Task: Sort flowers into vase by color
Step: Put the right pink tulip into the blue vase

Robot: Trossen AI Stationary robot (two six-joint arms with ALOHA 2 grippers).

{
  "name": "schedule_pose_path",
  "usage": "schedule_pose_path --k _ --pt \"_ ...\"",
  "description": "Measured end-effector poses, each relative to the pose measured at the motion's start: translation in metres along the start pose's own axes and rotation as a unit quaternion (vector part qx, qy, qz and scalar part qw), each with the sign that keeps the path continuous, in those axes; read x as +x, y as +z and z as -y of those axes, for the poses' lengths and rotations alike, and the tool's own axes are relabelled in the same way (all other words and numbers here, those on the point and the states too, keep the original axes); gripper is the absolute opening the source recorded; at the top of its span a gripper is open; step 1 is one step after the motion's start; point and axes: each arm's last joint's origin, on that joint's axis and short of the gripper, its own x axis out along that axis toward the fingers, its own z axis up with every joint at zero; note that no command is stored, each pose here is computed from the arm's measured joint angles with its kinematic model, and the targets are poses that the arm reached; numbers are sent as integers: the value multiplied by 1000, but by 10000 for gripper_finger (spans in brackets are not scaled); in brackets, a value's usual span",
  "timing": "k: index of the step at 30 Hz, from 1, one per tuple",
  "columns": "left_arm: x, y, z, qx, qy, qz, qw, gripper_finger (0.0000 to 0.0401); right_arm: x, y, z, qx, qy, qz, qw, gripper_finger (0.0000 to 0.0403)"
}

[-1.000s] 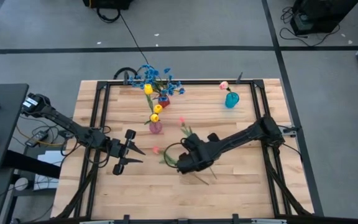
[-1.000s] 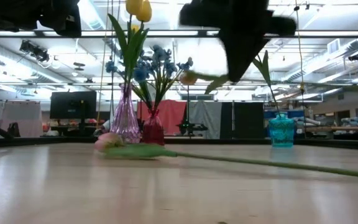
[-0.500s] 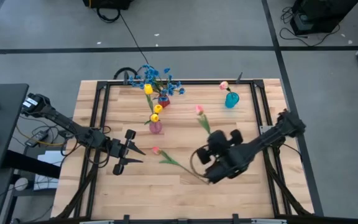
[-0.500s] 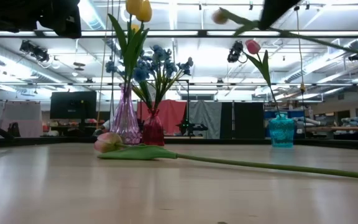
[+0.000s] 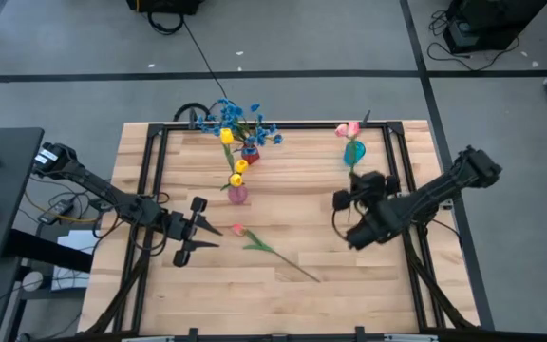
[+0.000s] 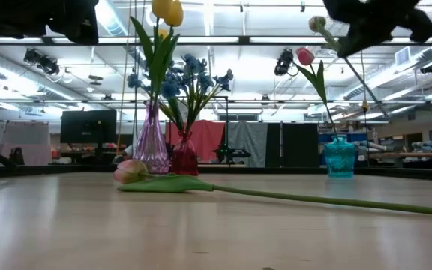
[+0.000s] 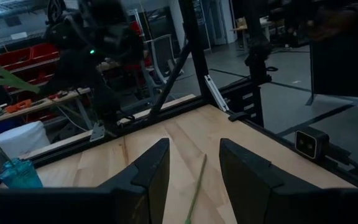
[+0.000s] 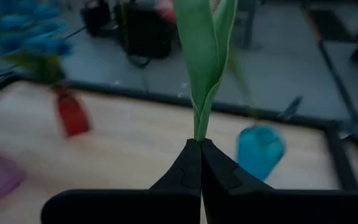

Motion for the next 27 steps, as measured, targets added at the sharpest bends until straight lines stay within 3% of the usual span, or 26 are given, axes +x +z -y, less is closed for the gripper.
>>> schedule_pose_path --k 9,15,19,24,27 --pt "0 1 -1 29 18 4 999 147 30 20 60 2 -15 136 991 4" --pt "0 2 -4 43 64 -2 997 147 35 32 82 1 -37 159 987 4" --pt "0 4 -6 51 78 5 996 147 34 38 70 3 -28 158 987 4" --pt "-1 5 -6 54 82 8 995 147 34 37 29 -17 24 108 994 4" --pt "-1 5 -6 54 82 8 995 147 30 46 7 -42 50 125 990 4"
